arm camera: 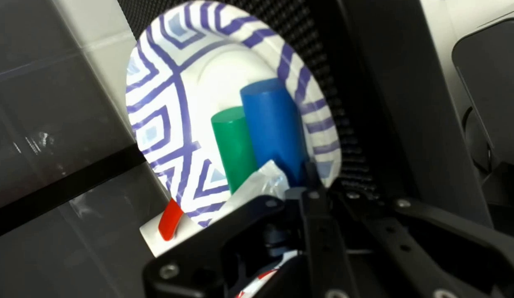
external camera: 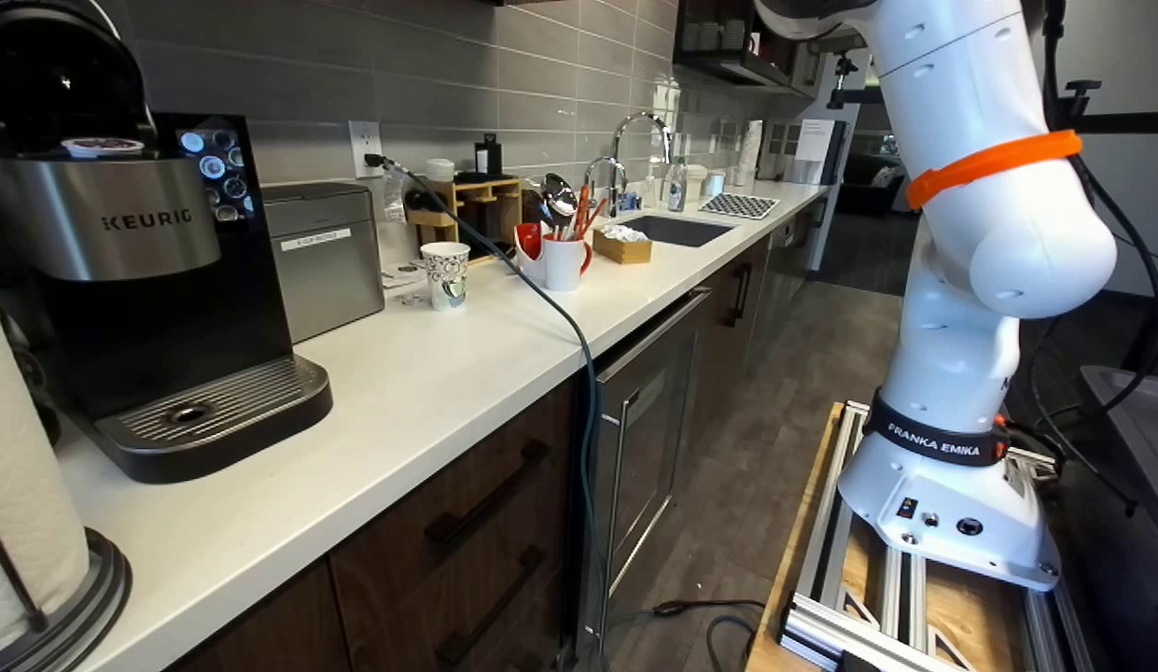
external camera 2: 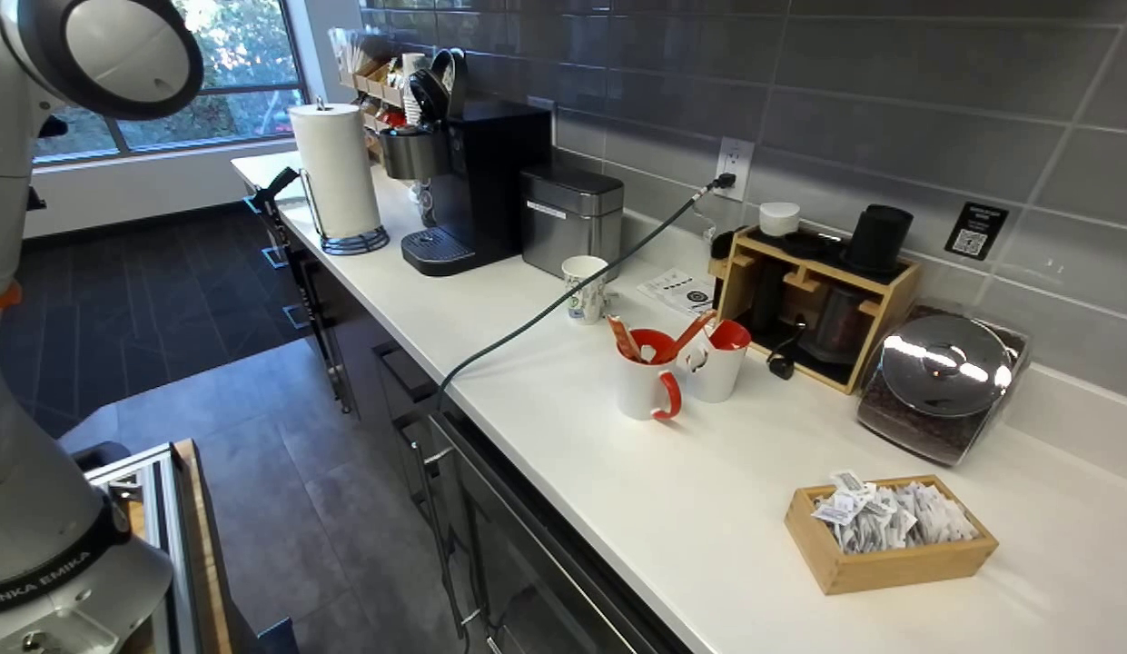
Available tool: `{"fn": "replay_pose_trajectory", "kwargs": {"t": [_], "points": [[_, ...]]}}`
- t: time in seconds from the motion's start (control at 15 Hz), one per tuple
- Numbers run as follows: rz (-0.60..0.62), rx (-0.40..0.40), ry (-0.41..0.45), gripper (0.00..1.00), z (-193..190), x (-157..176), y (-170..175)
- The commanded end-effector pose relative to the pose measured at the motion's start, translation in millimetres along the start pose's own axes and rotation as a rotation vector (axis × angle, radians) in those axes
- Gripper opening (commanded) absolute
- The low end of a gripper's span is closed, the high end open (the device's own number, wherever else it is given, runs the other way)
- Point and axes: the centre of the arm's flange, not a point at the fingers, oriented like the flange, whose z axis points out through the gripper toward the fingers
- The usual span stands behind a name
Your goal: Put the ball in the top cupboard
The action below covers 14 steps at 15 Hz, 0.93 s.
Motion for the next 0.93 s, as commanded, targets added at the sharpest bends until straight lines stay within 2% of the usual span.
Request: {"fn": "replay_pose_trajectory", "kwargs": {"t": [0.0,0.07,0.73,0.87], "points": [[-0.002,-0.024,-0.001,0.28,13.3,22.9,25.8],[-0.004,-0.027,-0.002,0.29,13.3,23.2,26.4],[-0.010,-0.068,0.000,1.00,-4.4,19.0,35.1],[-0.003,-0.077,-0.011,1.00,-11.4,17.1,38.4]]}}
